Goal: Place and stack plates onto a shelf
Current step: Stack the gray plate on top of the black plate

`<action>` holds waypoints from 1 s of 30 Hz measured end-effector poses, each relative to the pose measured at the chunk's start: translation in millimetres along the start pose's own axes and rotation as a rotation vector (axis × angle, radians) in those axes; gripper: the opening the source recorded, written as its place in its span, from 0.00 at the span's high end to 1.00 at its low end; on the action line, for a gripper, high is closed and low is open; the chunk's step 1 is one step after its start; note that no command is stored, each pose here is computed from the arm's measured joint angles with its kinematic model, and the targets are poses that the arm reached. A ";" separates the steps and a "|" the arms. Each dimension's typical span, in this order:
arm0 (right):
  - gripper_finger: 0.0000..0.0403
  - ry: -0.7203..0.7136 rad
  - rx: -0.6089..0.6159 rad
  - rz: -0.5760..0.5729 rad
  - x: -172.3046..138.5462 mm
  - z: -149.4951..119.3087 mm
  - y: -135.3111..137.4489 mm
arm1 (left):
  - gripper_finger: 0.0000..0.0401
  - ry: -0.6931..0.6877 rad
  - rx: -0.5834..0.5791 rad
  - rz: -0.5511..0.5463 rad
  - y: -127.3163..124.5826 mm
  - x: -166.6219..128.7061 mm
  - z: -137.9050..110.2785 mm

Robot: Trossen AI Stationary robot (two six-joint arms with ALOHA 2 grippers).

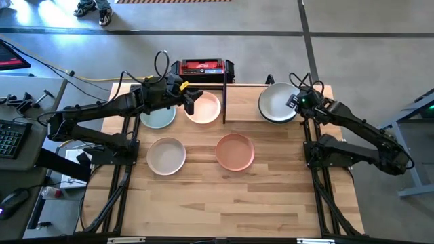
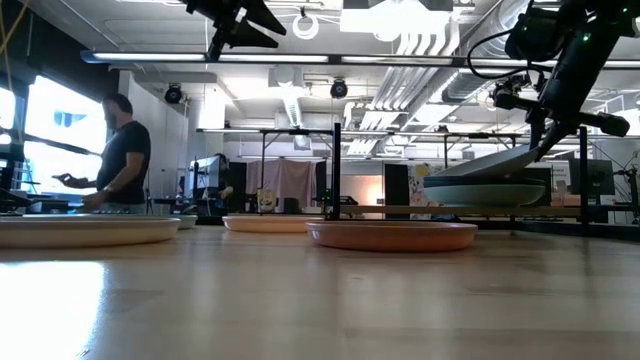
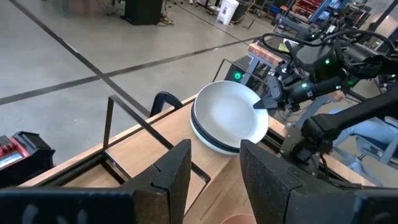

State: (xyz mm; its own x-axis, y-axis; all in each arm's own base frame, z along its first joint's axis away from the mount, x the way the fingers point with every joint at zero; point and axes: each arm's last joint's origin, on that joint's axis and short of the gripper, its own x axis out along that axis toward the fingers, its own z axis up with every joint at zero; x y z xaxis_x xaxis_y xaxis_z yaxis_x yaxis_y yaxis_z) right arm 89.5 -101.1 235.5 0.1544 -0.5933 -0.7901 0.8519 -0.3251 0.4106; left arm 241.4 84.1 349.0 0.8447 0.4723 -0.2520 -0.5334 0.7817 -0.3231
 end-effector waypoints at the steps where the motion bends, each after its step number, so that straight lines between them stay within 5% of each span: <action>1: 1.00 -0.002 0.000 -0.001 0.0 0.0 0.0 | 0.68 0.000 0.000 0.000 0.0 0.0 0.0; 30: 1.00 0.003 -0.008 -0.036 -0.1 -1.0 -3.3 | 0.68 0.002 0.001 0.001 0.0 0.0 -0.2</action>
State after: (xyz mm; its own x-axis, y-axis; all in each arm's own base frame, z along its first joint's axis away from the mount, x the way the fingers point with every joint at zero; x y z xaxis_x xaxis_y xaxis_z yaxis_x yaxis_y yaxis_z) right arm 87.2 -99.2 233.8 0.1252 -0.5790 -0.8057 0.8608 -0.3404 0.3784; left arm 241.4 84.1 348.8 0.8443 0.4721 -0.2535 -0.5339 0.7817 -0.3224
